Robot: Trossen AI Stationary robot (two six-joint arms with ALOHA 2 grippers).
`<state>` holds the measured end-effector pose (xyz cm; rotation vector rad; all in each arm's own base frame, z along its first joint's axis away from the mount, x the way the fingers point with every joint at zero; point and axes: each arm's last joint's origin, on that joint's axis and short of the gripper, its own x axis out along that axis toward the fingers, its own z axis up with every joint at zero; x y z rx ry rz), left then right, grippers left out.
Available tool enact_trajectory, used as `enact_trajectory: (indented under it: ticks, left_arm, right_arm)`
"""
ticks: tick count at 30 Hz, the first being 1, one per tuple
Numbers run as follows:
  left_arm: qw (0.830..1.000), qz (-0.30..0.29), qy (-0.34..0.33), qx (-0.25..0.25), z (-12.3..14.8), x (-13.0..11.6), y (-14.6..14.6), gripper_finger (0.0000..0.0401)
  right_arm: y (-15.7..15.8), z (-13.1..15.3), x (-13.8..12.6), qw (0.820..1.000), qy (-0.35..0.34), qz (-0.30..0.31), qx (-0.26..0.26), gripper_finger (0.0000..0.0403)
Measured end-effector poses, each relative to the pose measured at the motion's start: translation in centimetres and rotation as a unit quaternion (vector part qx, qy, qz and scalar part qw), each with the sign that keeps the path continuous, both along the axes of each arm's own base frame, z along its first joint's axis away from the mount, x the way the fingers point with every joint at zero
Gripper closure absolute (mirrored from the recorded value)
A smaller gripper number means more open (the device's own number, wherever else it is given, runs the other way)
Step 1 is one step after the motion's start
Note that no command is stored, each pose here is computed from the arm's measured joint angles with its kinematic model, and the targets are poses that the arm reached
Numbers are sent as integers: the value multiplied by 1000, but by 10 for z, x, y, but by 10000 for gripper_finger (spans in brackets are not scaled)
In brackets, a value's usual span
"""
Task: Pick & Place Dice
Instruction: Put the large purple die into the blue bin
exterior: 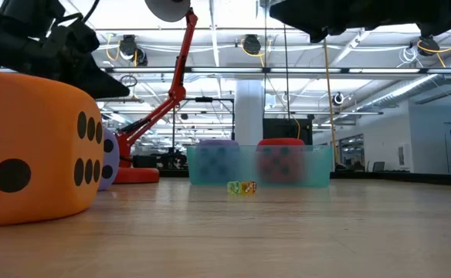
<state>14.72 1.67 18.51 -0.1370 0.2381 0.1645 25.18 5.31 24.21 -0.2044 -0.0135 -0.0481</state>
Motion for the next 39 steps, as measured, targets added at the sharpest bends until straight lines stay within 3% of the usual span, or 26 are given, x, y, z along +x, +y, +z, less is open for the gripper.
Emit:
enact_trajectory:
  ticks: [4, 8, 16, 22, 30, 36, 39]
  left_arm:
    - [999, -42, 0, 0, -1, 5, -17, 396]
    - [999, -44, 11, 0, 2, 4, -39, 397]
    - [997, 32, 63, -29, 11, -7, -69, 398]
    - [990, 51, 124, -42, 2, -7, -76, 397]
    - [970, 106, 207, -73, -2, 2, -82, 397]
    - [940, 186, 267, -106, -3, 2, -84, 396]
    - [923, 197, 307, -125, -13, 3, -89, 398]
  right_arm:
    - [3, -4, 0, 1000, 14, 6, 19, 367]
    - [8, -7, -1, 999, 29, 14, 33, 367]
    - [15, -10, -3, 997, 43, 27, 51, 367]
    - [15, -10, -3, 998, 43, 27, 45, 367]
    - [10, -9, -2, 999, 42, 17, -1, 367]
    - [6, -9, -1, 999, 40, 9, -13, 367]
    - [5, -9, -1, 999, 40, 7, -17, 367]
